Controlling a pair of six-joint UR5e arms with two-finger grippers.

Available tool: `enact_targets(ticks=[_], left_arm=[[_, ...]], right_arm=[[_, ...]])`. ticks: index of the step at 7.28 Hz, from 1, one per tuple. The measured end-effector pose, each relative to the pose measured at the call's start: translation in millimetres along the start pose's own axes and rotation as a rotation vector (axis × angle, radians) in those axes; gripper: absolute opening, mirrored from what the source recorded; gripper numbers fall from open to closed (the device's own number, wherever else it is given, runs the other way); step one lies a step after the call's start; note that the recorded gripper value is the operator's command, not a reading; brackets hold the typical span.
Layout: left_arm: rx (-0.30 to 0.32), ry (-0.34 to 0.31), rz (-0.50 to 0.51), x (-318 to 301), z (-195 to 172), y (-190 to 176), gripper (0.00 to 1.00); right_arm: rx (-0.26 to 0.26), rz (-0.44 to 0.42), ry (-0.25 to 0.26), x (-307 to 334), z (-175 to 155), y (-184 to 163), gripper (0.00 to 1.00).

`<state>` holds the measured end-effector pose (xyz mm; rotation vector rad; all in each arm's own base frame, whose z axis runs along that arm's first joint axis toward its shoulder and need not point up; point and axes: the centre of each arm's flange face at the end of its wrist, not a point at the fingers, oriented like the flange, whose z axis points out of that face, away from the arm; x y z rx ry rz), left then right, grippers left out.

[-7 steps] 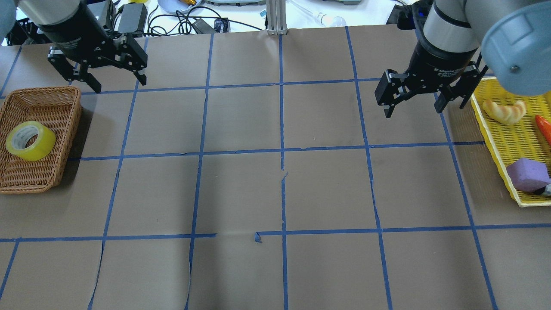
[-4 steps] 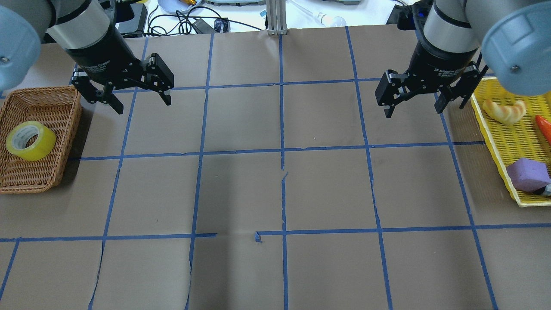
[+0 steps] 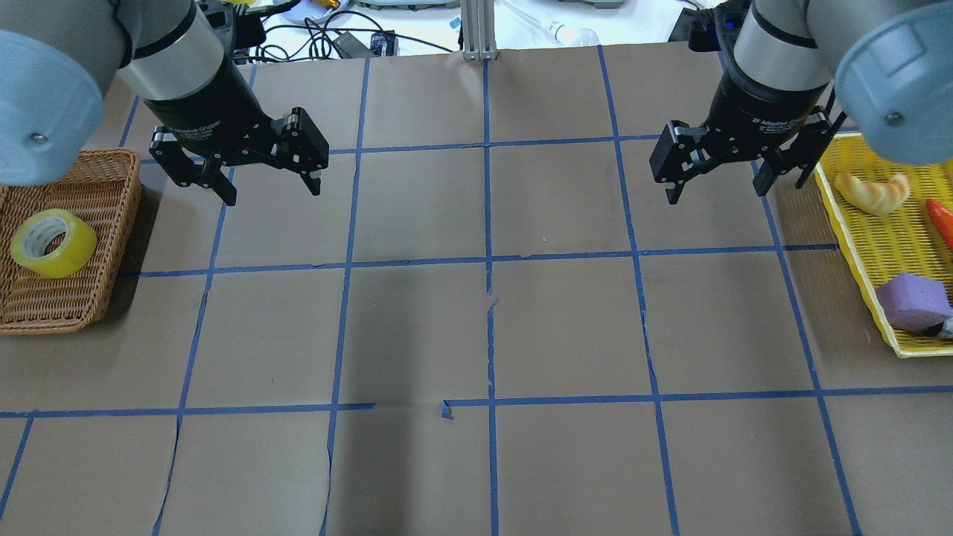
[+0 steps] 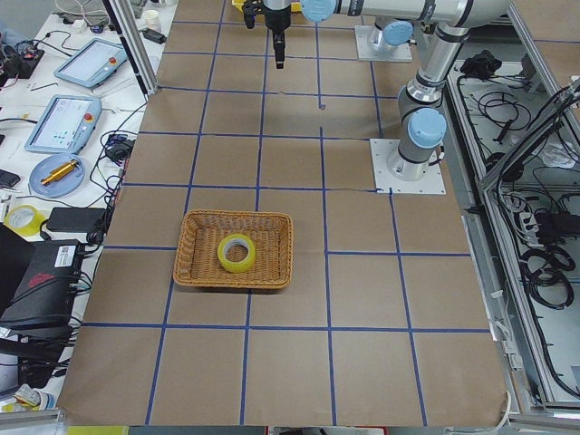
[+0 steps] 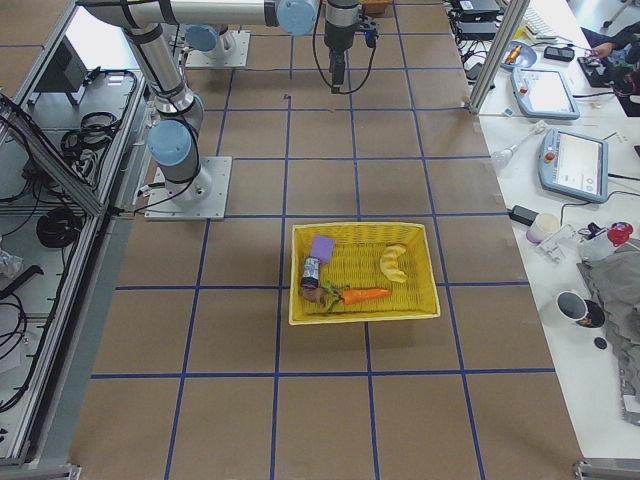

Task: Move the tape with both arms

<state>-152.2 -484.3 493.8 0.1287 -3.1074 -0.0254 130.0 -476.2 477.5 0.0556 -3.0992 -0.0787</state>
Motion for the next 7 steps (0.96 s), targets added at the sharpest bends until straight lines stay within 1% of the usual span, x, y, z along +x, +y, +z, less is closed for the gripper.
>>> enact_targets(ticks=[4,6,7], left_arm=[[0.045,0.003,-0.003,-3.0,-7.6,-3.7,1.00],[0.095,0.006,-0.003,-2.3,-8.5,-9.4,1.00],[0.103,0.006,-0.002,-1.9,-8.1,-10.2,1.00]], right_arm=[[-0.001,0.001,0.003,0.3,0.2,0.0,1.00],[-0.002,-0.001,0.004,0.3,0.3,0.2,1.00],[-0.003,-0.001,0.004,0.0,0.2,0.4,1.00]])
